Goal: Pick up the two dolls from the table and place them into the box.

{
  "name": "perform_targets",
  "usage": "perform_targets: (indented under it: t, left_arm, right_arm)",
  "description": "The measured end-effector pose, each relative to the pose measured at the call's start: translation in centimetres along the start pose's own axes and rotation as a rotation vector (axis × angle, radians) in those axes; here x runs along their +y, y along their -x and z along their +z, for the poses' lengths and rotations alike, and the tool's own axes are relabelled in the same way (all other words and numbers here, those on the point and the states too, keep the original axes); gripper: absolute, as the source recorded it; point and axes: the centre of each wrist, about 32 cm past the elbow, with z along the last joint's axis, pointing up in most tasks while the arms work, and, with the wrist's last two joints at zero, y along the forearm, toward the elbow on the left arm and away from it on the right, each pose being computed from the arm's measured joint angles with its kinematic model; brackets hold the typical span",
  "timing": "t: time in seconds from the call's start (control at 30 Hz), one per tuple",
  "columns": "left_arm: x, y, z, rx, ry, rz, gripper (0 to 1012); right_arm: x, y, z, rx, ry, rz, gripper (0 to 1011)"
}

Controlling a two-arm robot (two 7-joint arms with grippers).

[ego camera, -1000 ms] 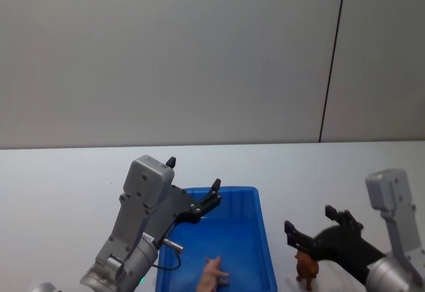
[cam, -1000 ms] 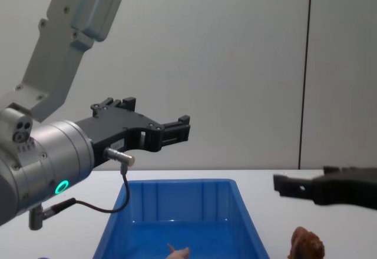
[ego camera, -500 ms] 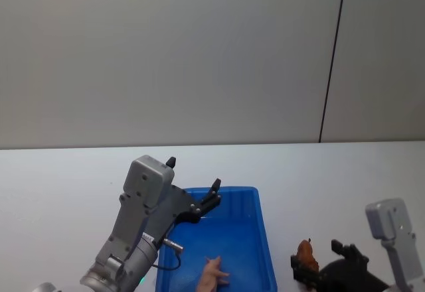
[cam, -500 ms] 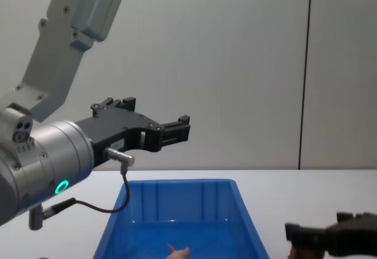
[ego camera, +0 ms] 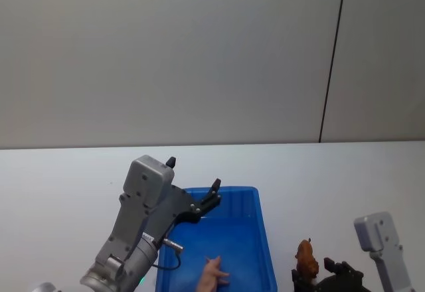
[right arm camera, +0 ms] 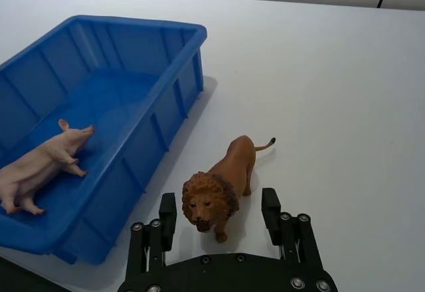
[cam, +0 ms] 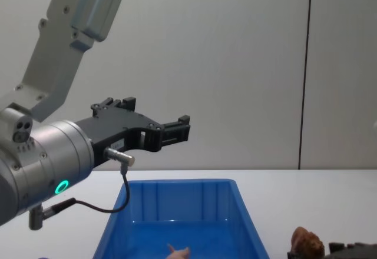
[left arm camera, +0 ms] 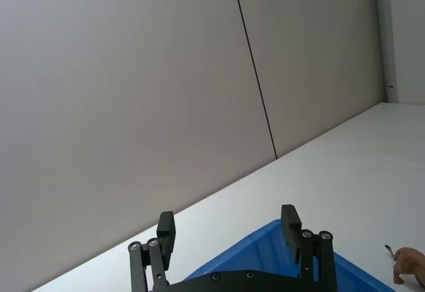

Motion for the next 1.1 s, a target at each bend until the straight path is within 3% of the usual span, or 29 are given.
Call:
perform_targets:
  t: [0.13,0.23,0.4,0.9,1.1]
  left_arm:
    - [0.0,0.0,0.0,0.0,0.0,0.0,1003]
    - [0.0,0.0,0.0,0.0,0.0,0.0,1003]
    - [0.0,0.0,0.0,0.0,0.0,0.0,1003]
    - [0.0,0.0,0.0,0.0,0.0,0.0,1003]
    - [0.0,0.0,0.0,0.0,0.0,0.0,1003]
  right_arm:
    - [0.3,0.0,-0.1,0.005,0.006,-0.01,729]
    - [0.5,0.0,-0.2,0.006,0.003,-0.016,588]
    - [0.8,0.0,-0.2,-0.002,-0.022,-0.025,454]
    - [0.9,0.1,1.0,-0.06,-0.155,-0.04,441]
    - [0.9,0.1,2.8,-0.086,-0.238,-0.006,441]
